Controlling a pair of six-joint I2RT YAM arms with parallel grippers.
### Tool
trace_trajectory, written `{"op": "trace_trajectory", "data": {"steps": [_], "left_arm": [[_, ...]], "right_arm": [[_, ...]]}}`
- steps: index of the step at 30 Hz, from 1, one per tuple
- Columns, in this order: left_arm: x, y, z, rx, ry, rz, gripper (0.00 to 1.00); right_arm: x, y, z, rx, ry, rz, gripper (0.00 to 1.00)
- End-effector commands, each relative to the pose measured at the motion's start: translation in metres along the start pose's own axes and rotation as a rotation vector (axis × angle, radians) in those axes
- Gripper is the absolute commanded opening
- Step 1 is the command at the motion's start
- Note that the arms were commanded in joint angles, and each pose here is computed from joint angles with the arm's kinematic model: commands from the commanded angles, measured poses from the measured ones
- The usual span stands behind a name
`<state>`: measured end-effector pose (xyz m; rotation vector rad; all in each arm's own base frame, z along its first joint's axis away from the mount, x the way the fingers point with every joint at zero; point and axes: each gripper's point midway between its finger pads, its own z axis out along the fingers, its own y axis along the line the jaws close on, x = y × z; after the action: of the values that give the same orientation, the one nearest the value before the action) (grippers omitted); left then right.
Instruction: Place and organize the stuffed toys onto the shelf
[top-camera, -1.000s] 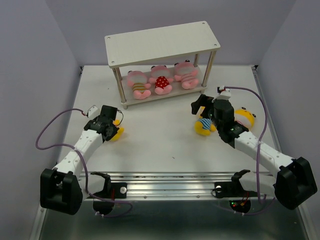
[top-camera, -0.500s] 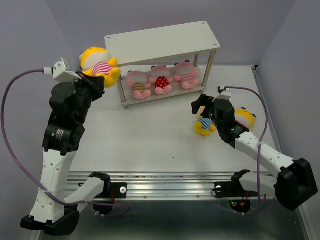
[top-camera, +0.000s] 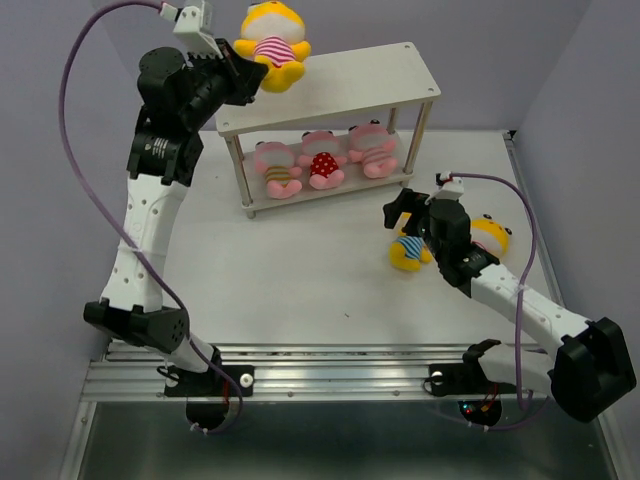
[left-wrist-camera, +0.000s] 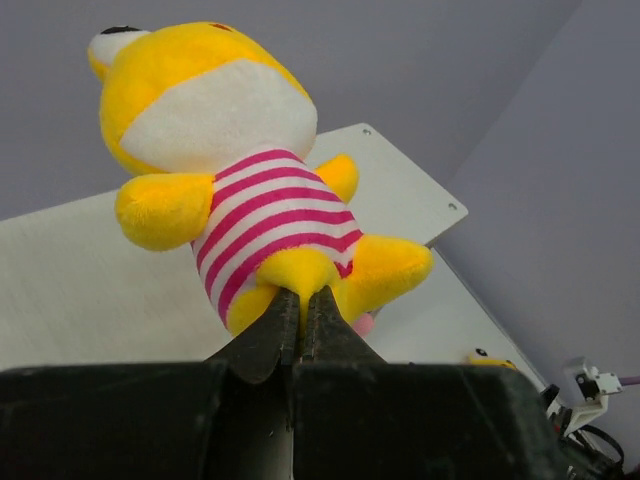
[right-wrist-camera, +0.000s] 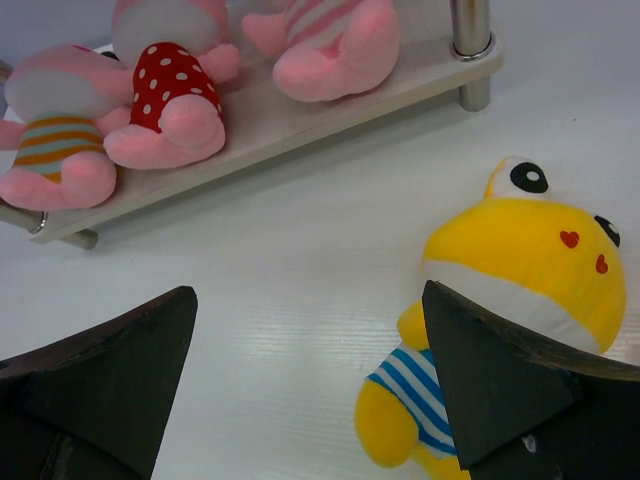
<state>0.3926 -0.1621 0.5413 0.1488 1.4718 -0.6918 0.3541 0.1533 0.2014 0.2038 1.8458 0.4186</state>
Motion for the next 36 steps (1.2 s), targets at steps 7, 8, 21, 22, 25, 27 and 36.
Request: {"op": "trace_trajectory", "data": {"steps": [7,8,21,22,25,27,36], "left_arm": [[0.030,0.040,0.036,-0.113,0.024,-0.047,0.00],[0.033,0.042,0.036,-0.124,0.020,-0.062,0.00],[0.060,0.069,0.010,-0.266,-0.014,-0.133,0.00],[0.063,0.074,0.009,-0.292,-0.016,-0.139,0.00],[0.067,0.076,0.009,-0.295,-0.013,-0.134,0.00],[0.068,0.075,0.011,-0.285,-0.006,-0.133,0.00],[0.073,0.073,0.027,-0.261,0.048,-0.130,0.10]], "right_arm": [[-0.014,-0.007,-0.006,0.020,-0.056,-0.015,1.00],[-0.014,-0.007,-0.006,0.020,-0.057,-0.015,1.00],[-0.013,-0.008,-0.005,0.024,-0.054,-0.017,1.00],[-0.013,-0.009,-0.005,0.029,-0.055,-0.018,1.00],[-0.014,-0.009,-0.005,0.033,-0.059,-0.019,1.00],[-0.013,-0.009,-0.006,0.033,-0.059,-0.017,1.00],[-0.015,-0.012,-0.006,0.047,-0.064,-0.022,1.00]]}}
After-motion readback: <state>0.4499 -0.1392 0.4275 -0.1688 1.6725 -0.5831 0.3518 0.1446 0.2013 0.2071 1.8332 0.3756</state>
